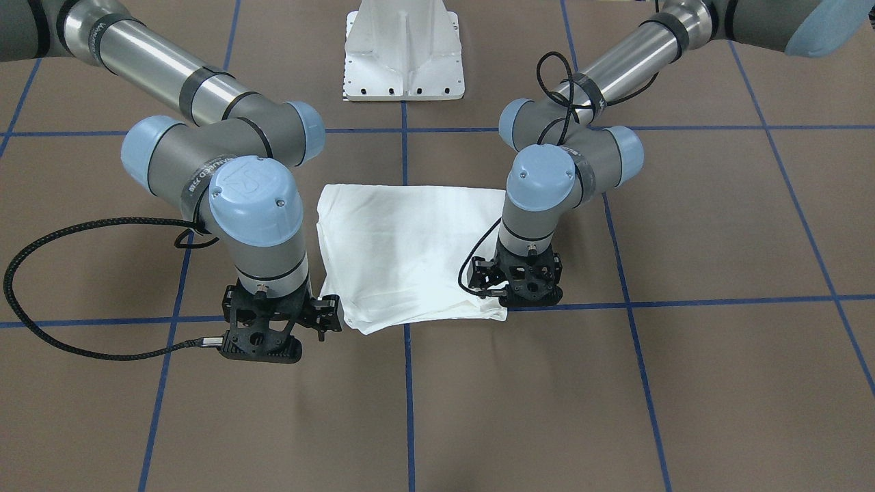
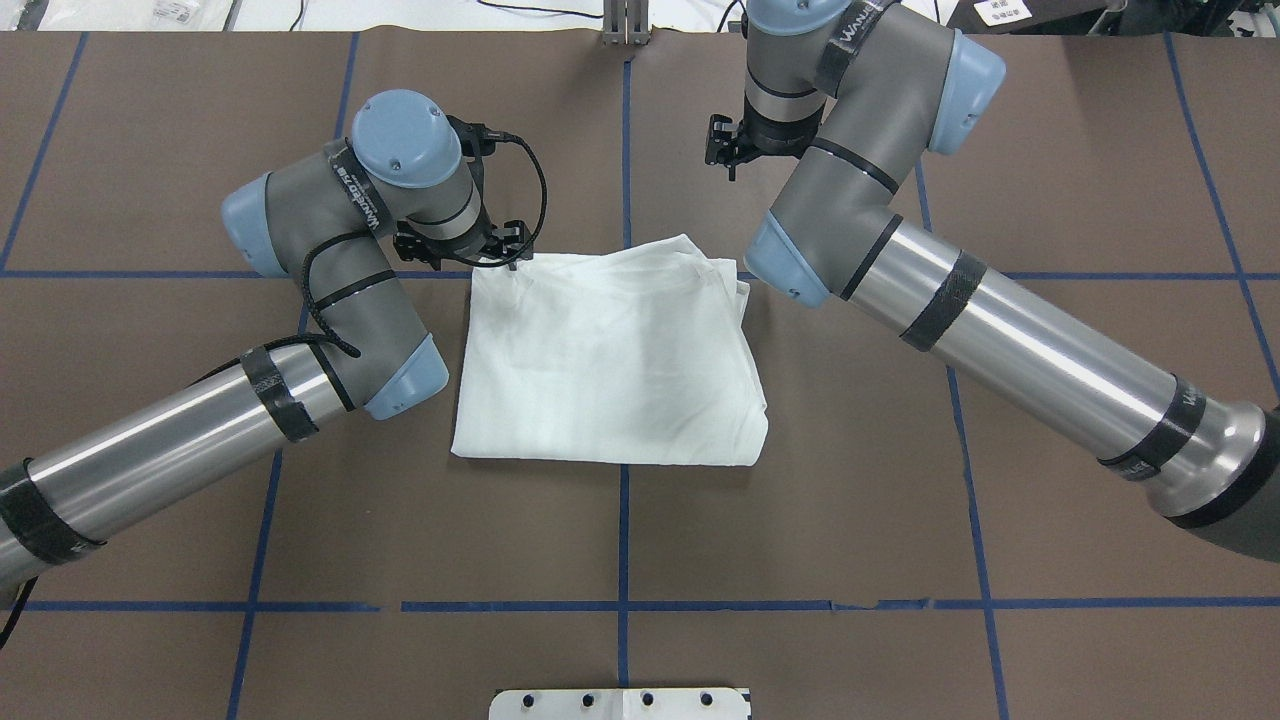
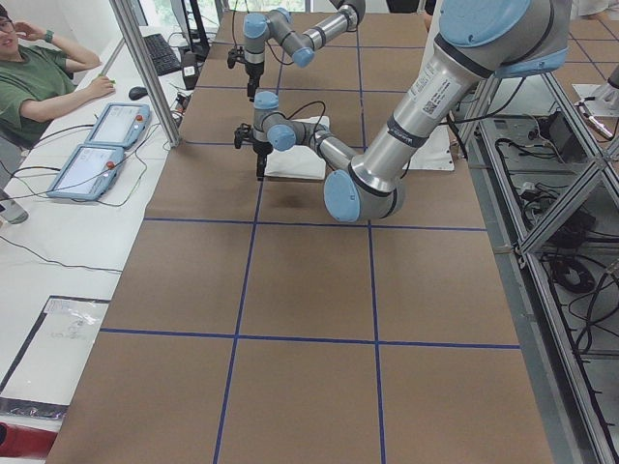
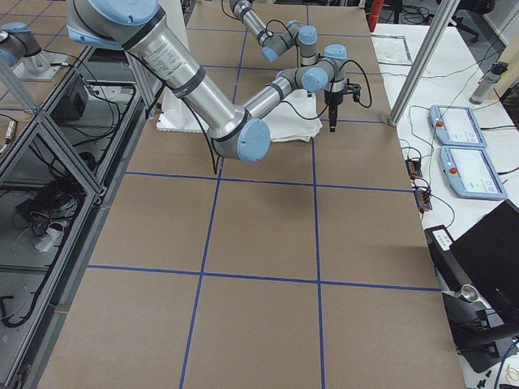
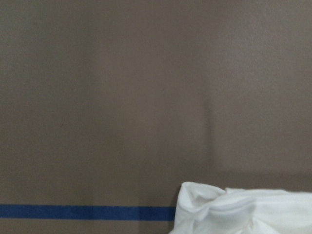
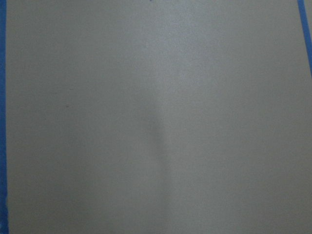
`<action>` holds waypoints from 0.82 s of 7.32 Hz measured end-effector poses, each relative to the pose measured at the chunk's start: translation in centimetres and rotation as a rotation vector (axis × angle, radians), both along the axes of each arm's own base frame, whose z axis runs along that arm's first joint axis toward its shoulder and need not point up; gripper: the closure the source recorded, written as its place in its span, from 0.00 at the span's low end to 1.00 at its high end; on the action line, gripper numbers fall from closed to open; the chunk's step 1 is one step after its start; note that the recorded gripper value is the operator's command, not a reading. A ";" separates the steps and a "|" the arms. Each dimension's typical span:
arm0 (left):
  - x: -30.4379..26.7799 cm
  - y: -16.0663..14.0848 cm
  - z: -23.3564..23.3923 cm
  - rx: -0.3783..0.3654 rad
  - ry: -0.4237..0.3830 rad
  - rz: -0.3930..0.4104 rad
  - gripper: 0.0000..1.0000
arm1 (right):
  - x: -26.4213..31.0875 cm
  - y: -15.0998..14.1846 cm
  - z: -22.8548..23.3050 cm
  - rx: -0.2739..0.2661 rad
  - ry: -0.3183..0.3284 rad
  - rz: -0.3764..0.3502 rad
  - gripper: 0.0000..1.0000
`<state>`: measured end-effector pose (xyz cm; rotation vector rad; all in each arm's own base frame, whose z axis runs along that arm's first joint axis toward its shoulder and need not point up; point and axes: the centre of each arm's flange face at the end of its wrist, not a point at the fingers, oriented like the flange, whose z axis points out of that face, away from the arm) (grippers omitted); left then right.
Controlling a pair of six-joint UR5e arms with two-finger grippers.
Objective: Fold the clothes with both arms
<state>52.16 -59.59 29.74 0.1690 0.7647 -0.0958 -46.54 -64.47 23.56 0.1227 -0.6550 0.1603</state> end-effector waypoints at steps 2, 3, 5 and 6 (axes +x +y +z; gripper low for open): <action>-1.6 -1.9 -0.6 0.011 -0.002 -0.014 0.00 | 0.1 0.0 0.2 -0.001 -0.002 -0.001 0.00; -2.8 -2.5 -0.9 0.027 -0.002 0.001 0.00 | 0.5 -0.2 0.3 -0.002 -0.007 -0.008 0.00; -7.9 -3.1 -2.2 0.069 -0.004 0.068 0.00 | 4.4 -1.1 1.9 0.015 -0.030 -0.075 0.00; -11.8 -2.6 -2.6 0.103 -0.013 0.112 0.00 | 7.7 -1.5 3.7 0.030 -0.040 -0.123 0.00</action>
